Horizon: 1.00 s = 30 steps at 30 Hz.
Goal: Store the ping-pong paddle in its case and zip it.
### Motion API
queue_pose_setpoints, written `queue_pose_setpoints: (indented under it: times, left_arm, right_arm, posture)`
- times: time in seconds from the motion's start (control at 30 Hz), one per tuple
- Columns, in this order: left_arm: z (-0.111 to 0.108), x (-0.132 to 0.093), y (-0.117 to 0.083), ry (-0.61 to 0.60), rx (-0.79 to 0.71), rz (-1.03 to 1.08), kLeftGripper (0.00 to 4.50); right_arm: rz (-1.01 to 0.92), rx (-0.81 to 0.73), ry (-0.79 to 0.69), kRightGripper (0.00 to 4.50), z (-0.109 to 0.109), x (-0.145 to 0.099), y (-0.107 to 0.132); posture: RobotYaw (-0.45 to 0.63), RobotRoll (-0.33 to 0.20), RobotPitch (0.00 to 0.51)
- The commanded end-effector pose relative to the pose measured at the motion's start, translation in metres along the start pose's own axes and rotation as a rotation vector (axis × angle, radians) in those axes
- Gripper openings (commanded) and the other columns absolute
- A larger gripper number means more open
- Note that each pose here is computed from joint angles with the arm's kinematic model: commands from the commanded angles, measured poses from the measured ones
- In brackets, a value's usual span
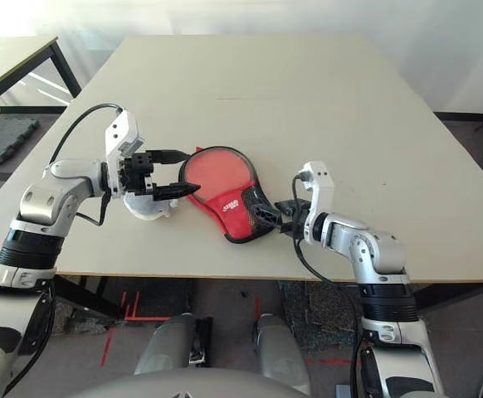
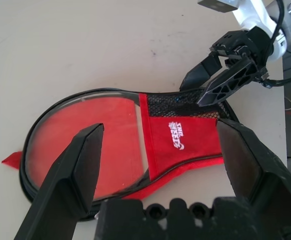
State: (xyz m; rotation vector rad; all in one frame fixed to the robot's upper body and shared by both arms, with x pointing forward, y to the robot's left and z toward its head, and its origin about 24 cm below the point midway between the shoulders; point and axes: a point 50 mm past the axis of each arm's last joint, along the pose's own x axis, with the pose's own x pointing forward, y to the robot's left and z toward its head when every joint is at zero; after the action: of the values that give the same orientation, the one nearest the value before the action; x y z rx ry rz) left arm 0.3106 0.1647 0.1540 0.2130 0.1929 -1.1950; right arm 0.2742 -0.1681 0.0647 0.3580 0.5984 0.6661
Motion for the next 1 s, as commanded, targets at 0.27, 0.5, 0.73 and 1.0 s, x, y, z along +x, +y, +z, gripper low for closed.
queue_pose_setpoints:
  times: [0.27, 0.5, 0.73, 1.0]
  left_arm:
    - [-0.001, -0.003, -0.002, 0.003, -0.004, 0.002, 4.50]
    - [-0.002, -0.003, 0.000, 0.005, 0.003, 0.010, 4.50]
    - [-0.004, -0.003, 0.000, 0.007, 0.000, 0.013, 4.50]
    - [-0.006, -0.002, 0.003, 0.016, 0.005, 0.018, 4.50]
  right_arm:
    - [0.055, 0.054, 0.084, 2.80, -0.018, 0.003, 0.009]
    - [0.025, 0.049, 0.109, 0.17, -0.024, 0.001, 0.005]
    - [-0.032, 0.080, 0.059, 0.03, -0.016, -0.011, -0.010]
    - [-0.058, 0.097, 0.027, 0.03, -0.010, -0.042, -0.022]
  posture:
    - [0.10, 0.000, 0.024]
    - [0.10, 0.000, 0.030]
    - [0.09, 0.000, 0.033]
    - [0.08, 0.000, 0.034]
